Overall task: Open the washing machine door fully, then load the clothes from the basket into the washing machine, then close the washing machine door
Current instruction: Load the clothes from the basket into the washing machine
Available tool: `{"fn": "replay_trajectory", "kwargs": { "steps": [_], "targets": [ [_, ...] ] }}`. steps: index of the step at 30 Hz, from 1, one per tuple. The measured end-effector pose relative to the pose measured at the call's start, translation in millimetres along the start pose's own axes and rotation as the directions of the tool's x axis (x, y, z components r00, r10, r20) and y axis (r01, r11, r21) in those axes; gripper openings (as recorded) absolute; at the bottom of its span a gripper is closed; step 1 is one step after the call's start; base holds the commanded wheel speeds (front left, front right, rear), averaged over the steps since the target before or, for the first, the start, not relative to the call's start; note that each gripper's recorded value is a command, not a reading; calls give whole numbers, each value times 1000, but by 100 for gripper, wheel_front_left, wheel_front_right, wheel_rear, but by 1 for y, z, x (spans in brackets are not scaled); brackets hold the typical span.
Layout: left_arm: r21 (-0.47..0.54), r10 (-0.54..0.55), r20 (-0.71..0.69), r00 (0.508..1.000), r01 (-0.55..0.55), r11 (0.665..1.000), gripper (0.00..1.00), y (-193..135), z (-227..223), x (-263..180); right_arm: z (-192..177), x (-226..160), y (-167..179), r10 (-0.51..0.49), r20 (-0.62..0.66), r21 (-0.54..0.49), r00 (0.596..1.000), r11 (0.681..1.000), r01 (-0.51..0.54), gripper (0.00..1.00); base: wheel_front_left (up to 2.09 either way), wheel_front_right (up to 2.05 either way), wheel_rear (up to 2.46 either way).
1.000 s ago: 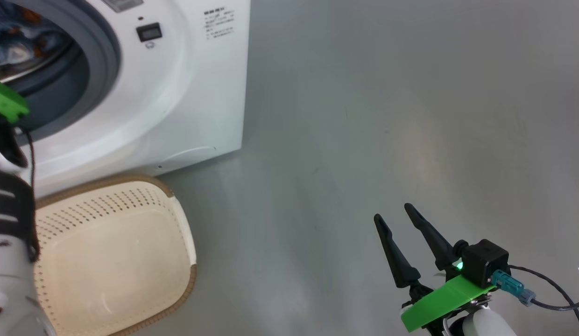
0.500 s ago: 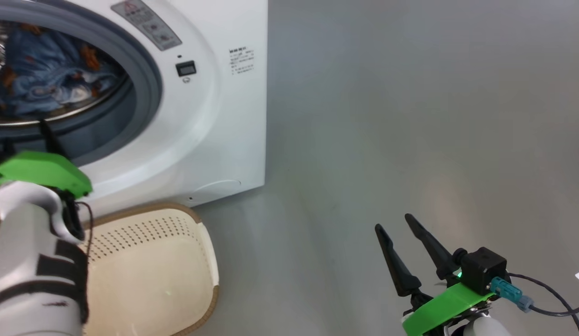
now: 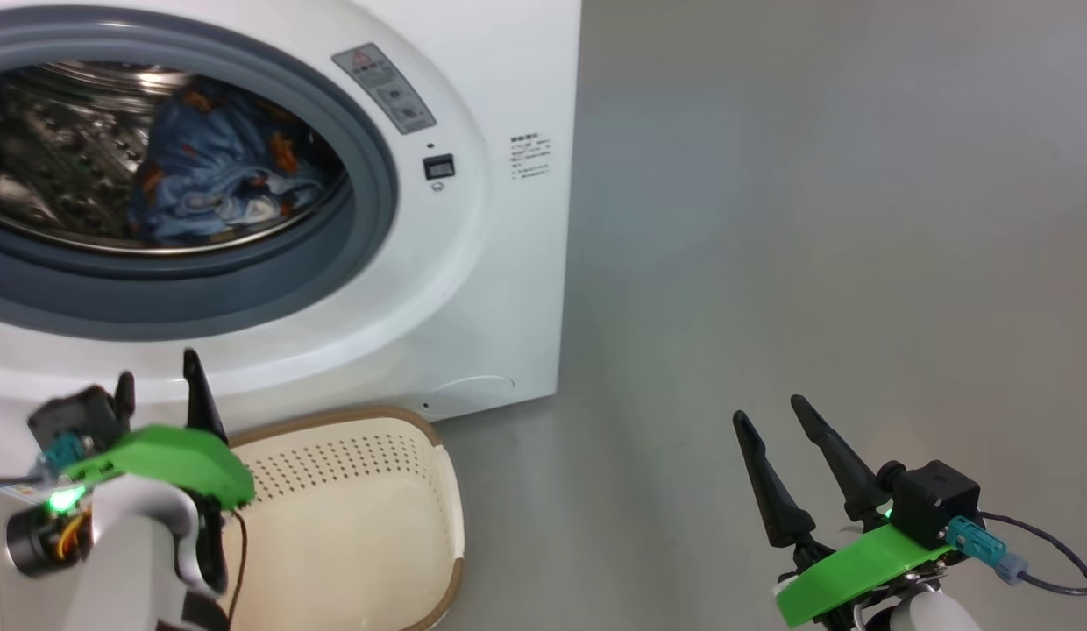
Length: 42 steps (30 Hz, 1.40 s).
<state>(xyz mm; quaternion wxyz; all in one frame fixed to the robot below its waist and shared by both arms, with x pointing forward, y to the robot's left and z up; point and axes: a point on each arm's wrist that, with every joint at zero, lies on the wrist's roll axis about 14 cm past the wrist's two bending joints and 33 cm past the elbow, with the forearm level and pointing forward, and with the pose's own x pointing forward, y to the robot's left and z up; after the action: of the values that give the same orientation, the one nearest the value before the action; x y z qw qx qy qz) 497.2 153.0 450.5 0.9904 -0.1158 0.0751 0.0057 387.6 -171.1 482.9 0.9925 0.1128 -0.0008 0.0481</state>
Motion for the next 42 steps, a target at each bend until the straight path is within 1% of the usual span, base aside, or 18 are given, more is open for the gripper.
{"fn": "replay_trajectory", "kwargs": {
  "steps": [4, 8, 11, 14, 18, 23, 31, 42],
  "targets": [
    [-1, 7, 7, 1000, -7, 1000, 100, 9, -5, -25, 4, -2, 5, 13, 13, 1, 1000, 1000, -13, 100, 0, 0, 0],
    [-21, 7, 17, 1000, -6, 1000, 100, 10, -9, -50, 4, -5, 10, 28, 13, -4, 1000, 1000, -28, 100, 0, 0, 0],
    [-7, 17, 44, 999, -16, 1000, 100, 10, -6, -69, 11, -6, 13, 36, 34, -5, 999, 999, -36, 100, 0, 0, 0],
    [-6, 30, 40, 999, -30, 1000, 100, 12, -14, -95, 17, -11, 9, 22, 51, -3, 998, 1000, -22, 100, 0, 0, 0],
    [-17, 64, 41, 997, -64, 998, 100, 18, -19, -120, 12, -18, 8, 15, 38, -1, 999, 1000, -15, 100, 0, 0, 0],
    [-25, 110, 87, 990, -109, 994, 100, 25, -5, -132, 10, -14, 11, 26, 33, -5, 999, 1000, -25, 100, 0, 0, 0],
    [-28, 134, 87, 987, -132, 991, 100, 27, -6, -146, 9, -11, 14, 33, 31, -2, 999, 999, -33, 100, 0, 0, 0],
    [-43, 164, 116, 980, -160, 986, 100, 33, 3, -152, 8, -6, 20, 50, 29, 4, 998, 999, -50, 100, 0, 0, 0]
  ]
}}
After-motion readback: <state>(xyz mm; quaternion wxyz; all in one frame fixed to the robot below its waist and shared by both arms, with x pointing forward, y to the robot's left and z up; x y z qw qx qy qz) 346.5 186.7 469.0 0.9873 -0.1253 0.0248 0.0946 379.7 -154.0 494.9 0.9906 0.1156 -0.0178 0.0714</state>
